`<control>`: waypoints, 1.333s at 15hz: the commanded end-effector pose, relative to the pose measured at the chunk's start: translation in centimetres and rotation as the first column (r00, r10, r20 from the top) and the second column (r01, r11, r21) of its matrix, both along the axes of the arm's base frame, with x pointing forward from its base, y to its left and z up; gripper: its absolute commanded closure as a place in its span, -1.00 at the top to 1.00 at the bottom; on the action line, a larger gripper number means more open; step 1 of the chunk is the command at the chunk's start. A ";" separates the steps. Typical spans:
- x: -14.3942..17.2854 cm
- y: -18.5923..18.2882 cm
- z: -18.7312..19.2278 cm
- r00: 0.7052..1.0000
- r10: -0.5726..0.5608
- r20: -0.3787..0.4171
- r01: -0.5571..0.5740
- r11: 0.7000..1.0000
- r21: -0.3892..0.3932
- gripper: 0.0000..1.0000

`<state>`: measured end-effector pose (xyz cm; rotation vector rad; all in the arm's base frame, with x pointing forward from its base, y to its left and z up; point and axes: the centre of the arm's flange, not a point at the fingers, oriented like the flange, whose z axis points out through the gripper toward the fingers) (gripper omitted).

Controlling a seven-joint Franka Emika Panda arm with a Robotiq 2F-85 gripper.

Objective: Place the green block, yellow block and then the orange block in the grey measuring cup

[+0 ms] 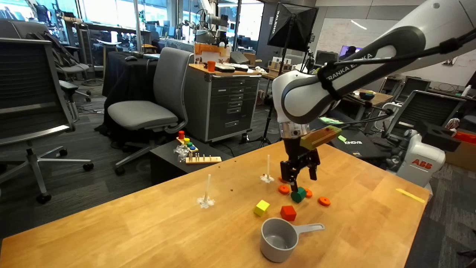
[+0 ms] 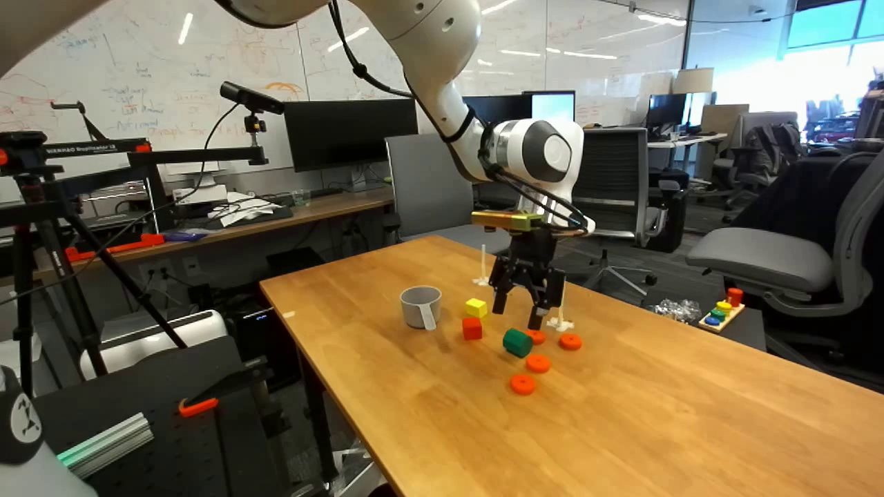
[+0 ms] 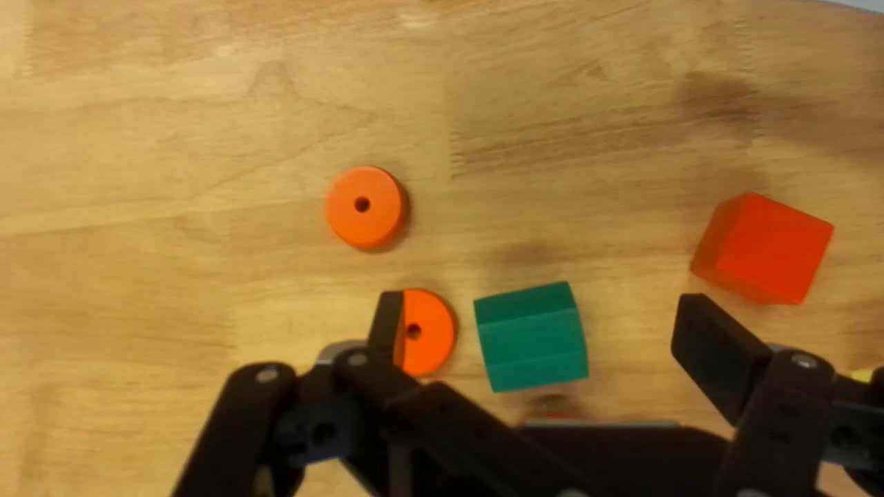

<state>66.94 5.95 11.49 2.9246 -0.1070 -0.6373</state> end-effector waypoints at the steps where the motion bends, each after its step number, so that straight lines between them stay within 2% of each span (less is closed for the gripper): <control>1: -1.9 -2.0 -1.9 0.999 -0.036 -0.011 0.036 0.999 -0.005 1.00; 6: -2.0 -2.7 -4.4 0.999 -0.033 -0.007 0.033 0.999 -0.035 1.00; 14: -0.6 -0.8 -5.3 1.000 0.007 0.002 -0.007 0.997 -0.077 1.00; 20: 1.3 -0.1 -5.3 0.999 0.044 0.011 -0.042 0.988 -0.150 1.00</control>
